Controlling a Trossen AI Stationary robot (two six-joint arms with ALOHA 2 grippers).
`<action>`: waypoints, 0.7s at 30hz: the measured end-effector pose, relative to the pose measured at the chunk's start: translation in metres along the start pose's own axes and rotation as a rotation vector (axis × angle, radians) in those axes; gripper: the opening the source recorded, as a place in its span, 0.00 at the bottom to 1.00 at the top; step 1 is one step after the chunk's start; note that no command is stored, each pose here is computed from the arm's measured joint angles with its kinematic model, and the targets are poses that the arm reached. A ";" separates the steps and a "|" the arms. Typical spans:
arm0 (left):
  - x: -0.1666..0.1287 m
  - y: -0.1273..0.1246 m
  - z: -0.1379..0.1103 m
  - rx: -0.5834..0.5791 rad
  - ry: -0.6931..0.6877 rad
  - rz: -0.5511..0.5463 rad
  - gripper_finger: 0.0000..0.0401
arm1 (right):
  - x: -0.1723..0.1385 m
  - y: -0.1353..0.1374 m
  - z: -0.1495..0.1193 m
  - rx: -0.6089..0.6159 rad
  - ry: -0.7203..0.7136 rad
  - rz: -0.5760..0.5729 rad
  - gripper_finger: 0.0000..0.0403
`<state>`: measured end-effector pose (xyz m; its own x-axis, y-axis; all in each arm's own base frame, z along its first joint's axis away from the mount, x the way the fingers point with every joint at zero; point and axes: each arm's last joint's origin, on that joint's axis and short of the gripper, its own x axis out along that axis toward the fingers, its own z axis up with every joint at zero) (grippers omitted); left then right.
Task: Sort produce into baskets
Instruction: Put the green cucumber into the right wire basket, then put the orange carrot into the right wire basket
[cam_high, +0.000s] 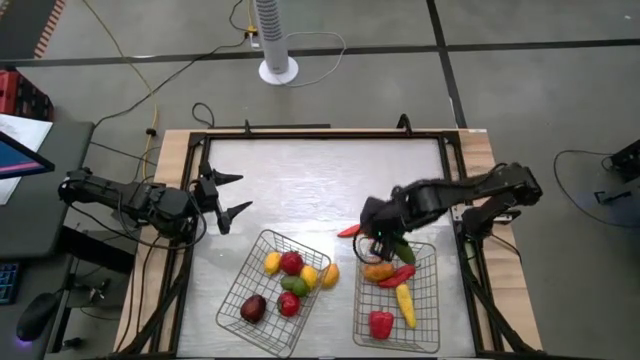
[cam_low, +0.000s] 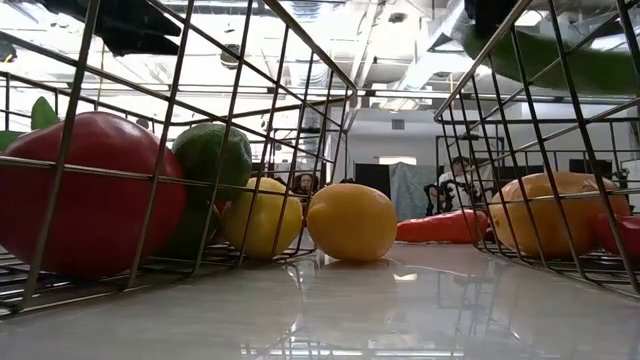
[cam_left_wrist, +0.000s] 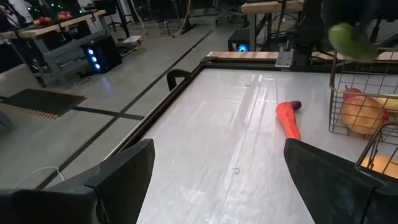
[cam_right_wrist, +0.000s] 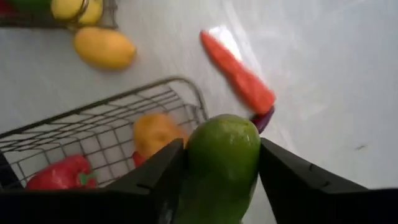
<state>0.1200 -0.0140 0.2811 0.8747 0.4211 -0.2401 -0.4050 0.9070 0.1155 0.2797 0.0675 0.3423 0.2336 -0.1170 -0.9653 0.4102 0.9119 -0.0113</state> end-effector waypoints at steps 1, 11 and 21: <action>0.000 0.000 0.000 0.000 0.000 0.000 0.86 | 0.003 0.002 -0.003 0.004 0.009 -0.004 0.59; 0.000 0.000 0.002 -0.012 -0.018 -0.005 0.86 | 0.012 -0.020 0.010 0.023 -0.022 -0.111 0.68; 0.000 0.000 0.000 0.004 0.000 -0.008 0.86 | 0.079 -0.066 0.032 0.016 0.027 0.039 0.68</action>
<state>0.1201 -0.0141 0.2810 0.8776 0.4142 -0.2414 -0.3972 0.9102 0.1177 0.2995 -0.0150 0.2750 0.2259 -0.0710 -0.9716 0.4158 0.9090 0.0303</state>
